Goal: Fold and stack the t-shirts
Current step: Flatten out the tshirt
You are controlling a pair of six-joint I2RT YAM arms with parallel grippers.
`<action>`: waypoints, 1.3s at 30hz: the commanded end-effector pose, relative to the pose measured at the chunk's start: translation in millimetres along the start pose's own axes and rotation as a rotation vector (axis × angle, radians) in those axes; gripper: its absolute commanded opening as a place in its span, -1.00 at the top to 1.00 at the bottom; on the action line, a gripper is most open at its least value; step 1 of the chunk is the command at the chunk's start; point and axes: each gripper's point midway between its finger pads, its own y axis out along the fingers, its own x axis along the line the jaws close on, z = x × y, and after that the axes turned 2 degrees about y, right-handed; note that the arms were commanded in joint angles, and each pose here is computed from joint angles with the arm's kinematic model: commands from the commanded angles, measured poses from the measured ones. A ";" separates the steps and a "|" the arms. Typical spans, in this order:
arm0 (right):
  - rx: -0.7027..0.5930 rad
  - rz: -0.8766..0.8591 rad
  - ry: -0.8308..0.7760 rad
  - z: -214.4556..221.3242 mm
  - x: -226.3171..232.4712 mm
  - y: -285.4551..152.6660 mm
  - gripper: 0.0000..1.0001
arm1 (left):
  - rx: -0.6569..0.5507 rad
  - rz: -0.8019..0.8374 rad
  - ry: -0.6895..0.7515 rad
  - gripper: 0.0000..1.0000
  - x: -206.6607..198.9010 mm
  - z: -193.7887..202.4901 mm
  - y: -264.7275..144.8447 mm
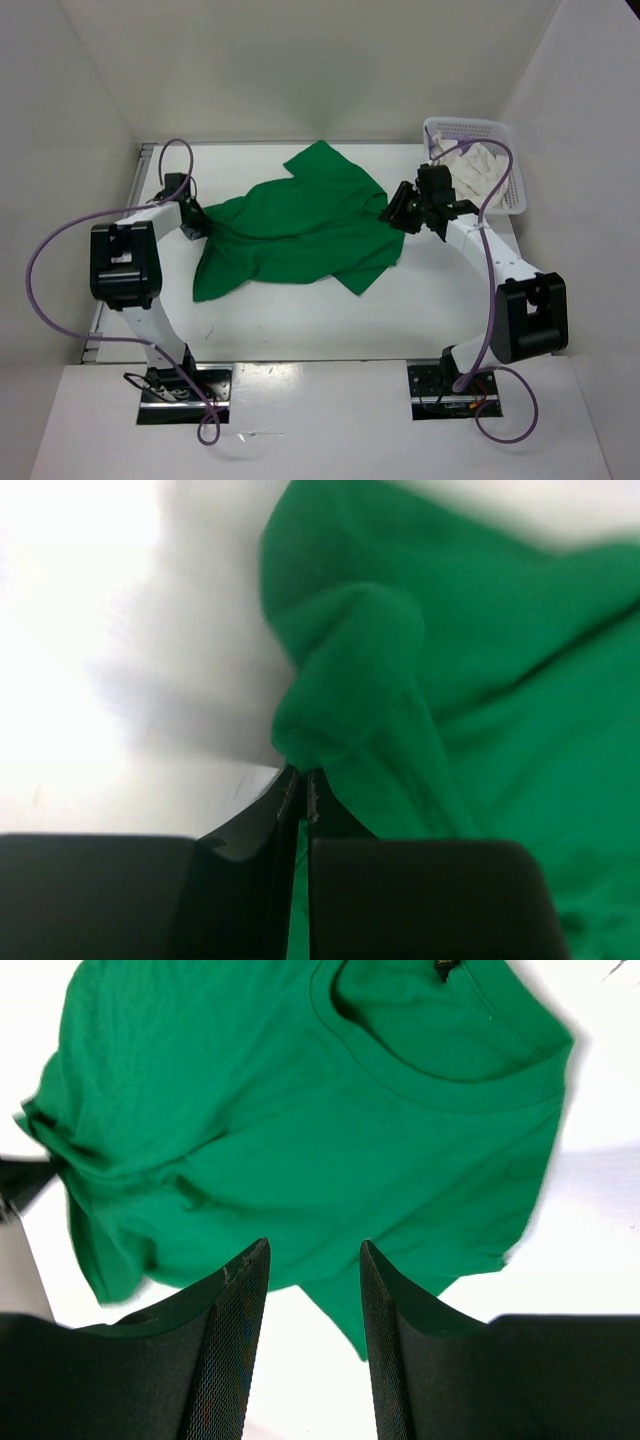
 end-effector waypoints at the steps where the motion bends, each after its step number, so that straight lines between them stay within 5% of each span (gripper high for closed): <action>1: -0.036 -0.016 -0.027 -7.6 5.9 2.8 0.06 | -0.088 0.057 0.013 0.80 -29.7 -52.5 2.1; 3: -0.022 -0.021 -0.026 -8.7 9.6 2.5 0.06 | -0.106 0.055 0.031 0.35 -32.5 -62.2 -3.0; 5: -0.022 -0.021 -0.026 -8.6 9.6 2.5 0.06 | -0.136 0.037 0.060 -0.51 -28.6 -67.2 -16.2; 9: -0.008 -0.021 -0.024 -2.5 6.6 2.0 0.06 | -0.197 -0.015 0.040 -1.00 1.0 -68.6 -45.4; 14: 0.026 -0.045 -0.057 10.7 10.6 4.3 0.56 | -0.114 0.062 -0.015 -1.00 12.0 -14.9 -77.5; 16: 0.042 -0.056 -0.094 18.9 16.5 1.9 0.71 | -0.182 0.118 -0.100 -0.44 7.1 -10.0 -106.6; 17: 0.049 -0.050 -0.093 20.6 15.1 1.5 0.80 | -0.189 0.126 -0.133 0.20 8.8 -3.0 -112.2; 21: 0.075 -0.099 -0.124 37.7 27.5 -4.9 0.81 | -0.161 0.114 -0.262 0.64 24.3 37.3 -127.5; 25: 0.111 -0.149 -0.143 52.6 48.1 -5.3 0.78 | -0.132 0.082 -0.464 0.60 41.2 75.4 -127.8; 30: 0.134 -0.157 -0.170 62.0 54.1 -7.7 0.76 | -0.183 0.002 -0.488 0.57 65.9 89.4 -126.9; 39: 0.149 -0.146 -0.167 68.1 48.1 -8.7 0.73 | -0.195 -0.086 -0.607 0.10 86.0 114.7 -111.9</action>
